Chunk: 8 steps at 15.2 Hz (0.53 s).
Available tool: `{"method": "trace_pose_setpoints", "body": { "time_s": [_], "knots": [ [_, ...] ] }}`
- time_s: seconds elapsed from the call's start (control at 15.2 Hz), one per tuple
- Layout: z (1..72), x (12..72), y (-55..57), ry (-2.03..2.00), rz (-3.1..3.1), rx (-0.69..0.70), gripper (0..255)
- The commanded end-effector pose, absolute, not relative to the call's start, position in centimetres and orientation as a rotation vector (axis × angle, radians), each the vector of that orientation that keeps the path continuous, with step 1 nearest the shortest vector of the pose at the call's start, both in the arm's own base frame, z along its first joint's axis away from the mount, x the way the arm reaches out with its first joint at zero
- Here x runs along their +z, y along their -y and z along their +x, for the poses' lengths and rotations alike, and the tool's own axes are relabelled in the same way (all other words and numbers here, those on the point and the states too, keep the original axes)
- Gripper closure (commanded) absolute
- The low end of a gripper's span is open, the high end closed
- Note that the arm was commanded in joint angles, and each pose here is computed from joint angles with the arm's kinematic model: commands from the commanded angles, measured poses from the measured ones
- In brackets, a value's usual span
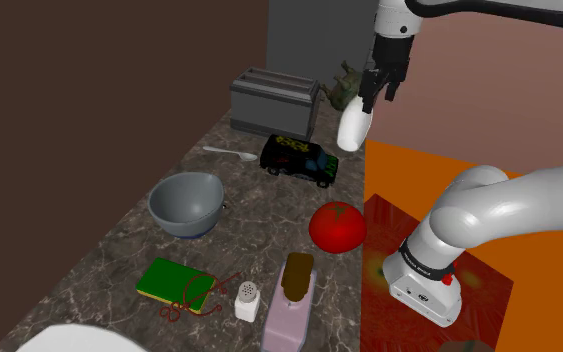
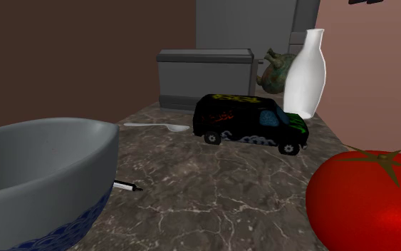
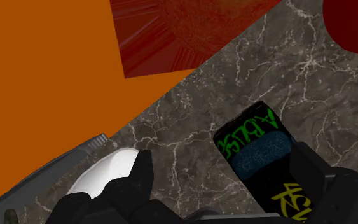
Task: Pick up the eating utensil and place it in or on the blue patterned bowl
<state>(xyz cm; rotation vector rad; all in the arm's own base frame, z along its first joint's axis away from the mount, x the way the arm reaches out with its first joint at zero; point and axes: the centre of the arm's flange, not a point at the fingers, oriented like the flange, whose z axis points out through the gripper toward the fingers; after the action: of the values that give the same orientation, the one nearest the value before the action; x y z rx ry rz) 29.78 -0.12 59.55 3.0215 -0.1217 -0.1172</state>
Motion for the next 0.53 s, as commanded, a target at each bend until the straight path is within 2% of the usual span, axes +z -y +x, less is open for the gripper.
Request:
{"method": "trace_pose_setpoints", "body": {
  "time_s": [0.0,0.46],
  "knots": [
    [29.8,59.6,0.1,0.122,3.022,-0.117,0],
    [36.0,54.3,-1.5,0.006,3.078,-0.036,0]
  ]
}}
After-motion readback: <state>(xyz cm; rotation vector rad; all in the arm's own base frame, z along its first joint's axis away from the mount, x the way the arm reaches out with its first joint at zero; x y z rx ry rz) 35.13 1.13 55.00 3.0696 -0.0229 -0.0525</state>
